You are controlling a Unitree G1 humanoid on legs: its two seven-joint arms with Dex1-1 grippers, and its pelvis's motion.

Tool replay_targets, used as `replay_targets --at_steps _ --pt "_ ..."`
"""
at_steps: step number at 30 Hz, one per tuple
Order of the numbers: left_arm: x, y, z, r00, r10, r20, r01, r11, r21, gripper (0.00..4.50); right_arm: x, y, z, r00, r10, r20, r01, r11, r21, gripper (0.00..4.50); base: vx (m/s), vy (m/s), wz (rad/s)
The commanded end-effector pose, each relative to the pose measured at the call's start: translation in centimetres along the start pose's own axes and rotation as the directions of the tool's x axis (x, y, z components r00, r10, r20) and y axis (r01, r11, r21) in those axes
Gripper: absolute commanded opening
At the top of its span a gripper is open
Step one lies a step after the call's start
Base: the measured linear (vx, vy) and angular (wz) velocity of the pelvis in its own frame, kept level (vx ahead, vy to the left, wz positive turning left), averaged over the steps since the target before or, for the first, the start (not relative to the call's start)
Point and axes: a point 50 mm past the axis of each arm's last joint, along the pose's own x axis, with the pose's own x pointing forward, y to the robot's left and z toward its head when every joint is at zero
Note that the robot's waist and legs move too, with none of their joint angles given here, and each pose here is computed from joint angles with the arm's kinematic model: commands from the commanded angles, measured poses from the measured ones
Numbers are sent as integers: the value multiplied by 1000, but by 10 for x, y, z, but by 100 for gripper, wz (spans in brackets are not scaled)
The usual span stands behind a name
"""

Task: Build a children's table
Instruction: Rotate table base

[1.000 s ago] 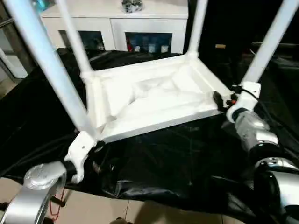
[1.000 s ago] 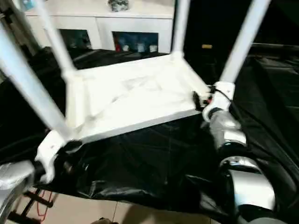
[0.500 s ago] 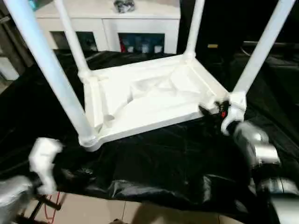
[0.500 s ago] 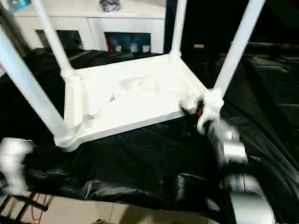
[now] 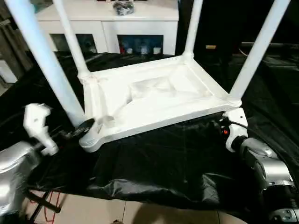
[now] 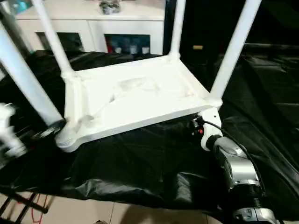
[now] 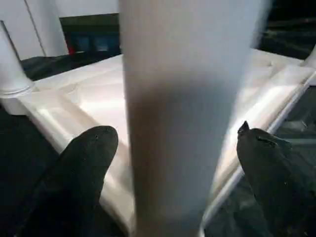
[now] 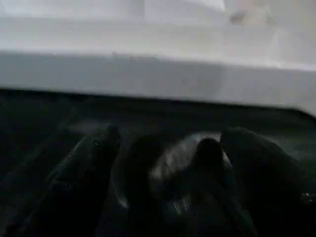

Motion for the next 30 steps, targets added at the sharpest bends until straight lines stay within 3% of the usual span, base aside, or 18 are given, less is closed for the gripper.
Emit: replay_targets --at_steps 1,6,7,9,11,14,16,19,22,26,30 --pt "10 2 -3 1000 18 -8 -18 1000 -4 442 2 0 4 1000 -23 -19 22 999 -34 377 0 0 0" --pt "27 -6 -2 998 -64 22 65 997 -37 442 11 3 2 998 -49 -45 47 998 -39 377 0 0 0" --pt "29 -16 1 985 -167 36 169 983 -71 442 18 8 2 997 -42 -60 39 998 -59 377 0 0 0" --pt "29 -20 1 979 -200 37 202 976 -82 442 20 9 2 997 -37 -63 33 997 -63 377 0 0 0" --pt "21 -37 0 924 -381 8 378 913 -152 442 29 18 2 997 -8 -78 2 997 -76 377 0 0 0" --pt "11 -53 -4 851 -523 -50 503 838 -210 442 38 28 3 996 23 -91 -31 995 -94 377 0 0 0" --pt "8 -56 -4 831 -553 -59 529 818 -228 442 41 30 4 995 28 -91 -37 995 -95 377 0 0 0" --pt "3 -73 -3 754 -655 -53 614 730 -299 442 51 41 9 995 67 -80 -75 992 -101 377 0 0 0" --pt "3 -82 -2 717 -695 -41 647 687 -331 442 55 49 11 992 97 -76 -105 989 -106 377 0 0 0" --pt "9 -103 -1 663 -749 -8 683 609 -402 442 67 83 19 968 240 -68 -247 960 -130 377 0 0 0" --pt "12 -114 0 639 -769 18 702 574 -422 442 74 102 19 947 313 -79 -321 934 -156 377 0 0 0"
